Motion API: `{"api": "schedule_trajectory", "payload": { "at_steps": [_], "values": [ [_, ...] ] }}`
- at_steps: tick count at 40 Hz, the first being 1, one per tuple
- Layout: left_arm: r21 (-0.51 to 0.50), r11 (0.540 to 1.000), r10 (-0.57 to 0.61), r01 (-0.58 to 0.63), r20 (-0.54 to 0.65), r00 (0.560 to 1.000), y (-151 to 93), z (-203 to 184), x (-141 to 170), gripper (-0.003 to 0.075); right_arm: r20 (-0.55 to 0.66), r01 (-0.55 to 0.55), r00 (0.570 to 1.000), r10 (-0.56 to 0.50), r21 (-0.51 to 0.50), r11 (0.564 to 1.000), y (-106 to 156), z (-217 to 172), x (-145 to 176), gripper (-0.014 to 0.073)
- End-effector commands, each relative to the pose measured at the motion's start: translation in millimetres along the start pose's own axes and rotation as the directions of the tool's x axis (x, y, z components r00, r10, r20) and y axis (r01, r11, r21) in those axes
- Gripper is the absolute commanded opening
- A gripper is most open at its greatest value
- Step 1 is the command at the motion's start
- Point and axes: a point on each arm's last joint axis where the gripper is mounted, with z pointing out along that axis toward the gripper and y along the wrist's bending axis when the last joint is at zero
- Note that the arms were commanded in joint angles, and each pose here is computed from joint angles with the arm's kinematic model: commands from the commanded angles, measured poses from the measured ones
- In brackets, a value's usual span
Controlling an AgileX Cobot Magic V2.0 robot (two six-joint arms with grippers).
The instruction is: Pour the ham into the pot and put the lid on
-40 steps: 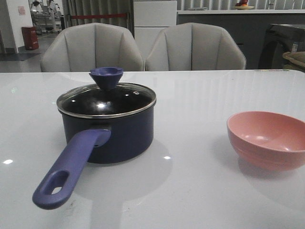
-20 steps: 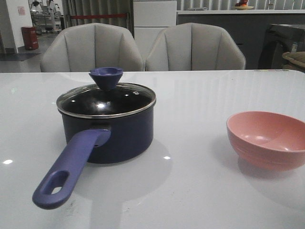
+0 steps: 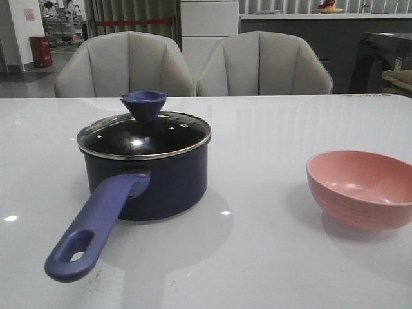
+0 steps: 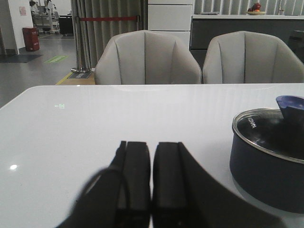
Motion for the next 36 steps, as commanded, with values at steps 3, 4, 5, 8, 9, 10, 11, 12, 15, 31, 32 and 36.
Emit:
{"api": "schedule_trajectory", "payload": {
  "at_steps": [3, 4, 5, 8, 9, 10, 11, 12, 15, 31, 32, 36],
  "values": [
    [0.007, 1.0, -0.012, 0.011, 0.065, 0.998, 0.0, -0.5, 3.0, 0.0114, 0.165, -0.012, 0.986, 0.011, 0.005, 1.0, -0.4, -1.9, -11.0, 0.0179],
    [0.007, 1.0, -0.012, 0.011, 0.065, 0.998, 0.0, -0.5, 3.0, 0.0114, 0.168, -0.011, 0.986, 0.01, 0.005, 1.0, -0.4, -2.0, -11.3, 0.0179],
    [0.007, 1.0, -0.012, 0.011, 0.065, 0.998, 0.0, -0.5, 3.0, 0.0114, 0.169, -0.011, 0.986, 0.01, 0.004, 1.0, -0.4, -2.0, -11.4, 0.0179],
    [0.007, 1.0, -0.012, 0.011, 0.065, 0.998, 0.0, -0.5, 3.0, 0.0114, 0.168, -0.011, 0.986, 0.01, 0.005, 1.0, -0.4, -2.0, -11.3, 0.0179],
    [0.007, 1.0, -0.012, 0.011, 0.065, 0.998, 0.0, -0.5, 3.0, 0.0114, 0.168, -0.012, 0.986, 0.011, 0.004, 1.0, -0.4, -2.0, -11.3, 0.0179],
    [0.007, 1.0, -0.012, 0.011, 0.065, 0.998, 0.0, -0.5, 3.0, 0.0114, 0.168, -0.012, 0.986, 0.011, 0.004, 1.0, -0.4, -2.0, -11.3, 0.0179],
    [0.007, 1.0, -0.012, 0.011, 0.065, 0.998, 0.0, -0.5, 3.0, 0.0114, 0.167, -0.012, 0.986, 0.011, 0.004, 1.0, -0.4, -2.0, -11.2, 0.0179],
    [0.007, 1.0, -0.012, 0.011, 0.065, 0.998, 0.0, -0.5, 3.0, 0.0114, 0.164, -0.012, 0.986, 0.011, 0.005, 1.0, -0.4, -1.9, -10.9, 0.0179],
    [0.007, 1.0, -0.012, 0.011, 0.065, 0.998, 0.0, -0.5, 3.0, 0.0114, 0.158, -0.012, 0.987, 0.011, 0.005, 1.0, -0.5, -1.8, -10.3, 0.0179],
    [0.007, 1.0, -0.012, 0.011, 0.065, 0.998, 0.0, -0.5, 3.0, 0.0114, 0.157, -0.012, 0.988, 0.011, 0.005, 1.0, -0.5, -1.8, -10.2, 0.0179],
    [0.007, 1.0, -0.012, 0.011, 0.065, 0.998, 0.0, -0.5, 3.0, 0.0114, 0.157, -0.012, 0.988, 0.011, 0.005, 1.0, -0.5, -1.8, -10.2, 0.0179],
    [0.007, 1.0, -0.012, 0.011, 0.065, 0.998, 0.0, -0.5, 3.0, 0.0114, 0.157, -0.012, 0.988, 0.011, 0.005, 1.0, -0.5, -1.8, -10.2, 0.0179]
  ]
}}
